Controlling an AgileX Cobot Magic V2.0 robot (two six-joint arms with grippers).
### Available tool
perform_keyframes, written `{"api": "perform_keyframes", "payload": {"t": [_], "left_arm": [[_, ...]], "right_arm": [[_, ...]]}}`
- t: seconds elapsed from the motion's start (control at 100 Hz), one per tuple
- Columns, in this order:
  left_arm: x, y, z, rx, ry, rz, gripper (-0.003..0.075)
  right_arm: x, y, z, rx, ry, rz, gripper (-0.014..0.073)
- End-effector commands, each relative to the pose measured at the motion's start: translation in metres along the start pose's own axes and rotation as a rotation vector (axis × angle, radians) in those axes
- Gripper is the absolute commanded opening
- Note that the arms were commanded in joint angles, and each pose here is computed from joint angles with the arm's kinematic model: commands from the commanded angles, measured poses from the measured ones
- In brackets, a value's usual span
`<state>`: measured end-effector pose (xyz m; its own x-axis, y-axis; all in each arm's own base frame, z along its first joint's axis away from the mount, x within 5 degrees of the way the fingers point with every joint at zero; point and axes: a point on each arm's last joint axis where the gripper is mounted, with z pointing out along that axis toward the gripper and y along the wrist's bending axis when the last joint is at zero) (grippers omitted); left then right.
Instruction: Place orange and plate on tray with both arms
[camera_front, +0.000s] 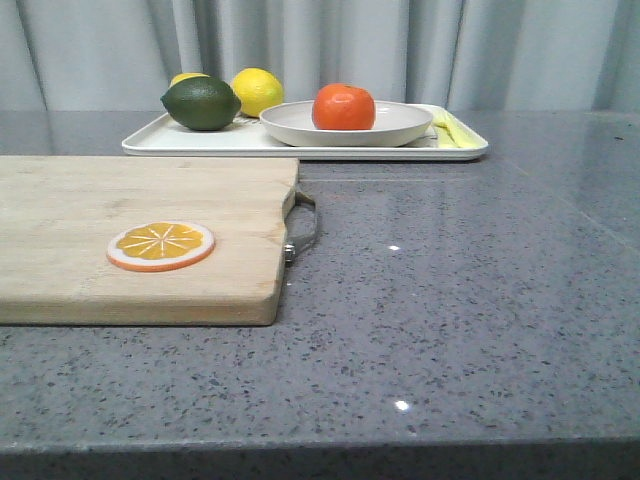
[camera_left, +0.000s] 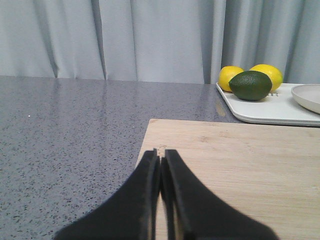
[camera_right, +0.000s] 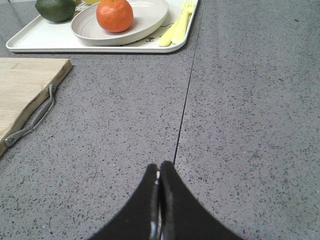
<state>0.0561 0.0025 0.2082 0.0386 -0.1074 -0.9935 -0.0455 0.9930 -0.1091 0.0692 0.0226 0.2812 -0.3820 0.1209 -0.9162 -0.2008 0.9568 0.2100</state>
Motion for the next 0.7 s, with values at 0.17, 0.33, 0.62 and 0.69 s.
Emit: {"api": "perform_keyframes", "payload": {"t": [0.17,0.33,0.62,0.69], "left_arm": [[-0.0010,0.0008,-0.0020,-0.001,-0.086,-0.014,-0.0019],[-0.0010,0.0008,-0.0020,-0.001,-0.086,-0.014,-0.0019],[-0.0010,0.0008,-0.0020,-0.001,-0.086,-0.014,-0.0019],[-0.0010,0.0008,-0.0020,-0.001,-0.086,-0.014,-0.0019]], "right_arm": [[-0.0143,0.0012,-0.0033,0.004,-0.094,-0.005,-0.0068],[-0.0143,0.0012,-0.0033,0.004,-0.094,-0.005,-0.0068],[-0.0144,0.0011,-0.0033,0.006,-0.094,-0.008,-0.0068],[-0.0150,0.0004,-0.0034,0.014,-0.101,-0.021,-0.0068]]}}
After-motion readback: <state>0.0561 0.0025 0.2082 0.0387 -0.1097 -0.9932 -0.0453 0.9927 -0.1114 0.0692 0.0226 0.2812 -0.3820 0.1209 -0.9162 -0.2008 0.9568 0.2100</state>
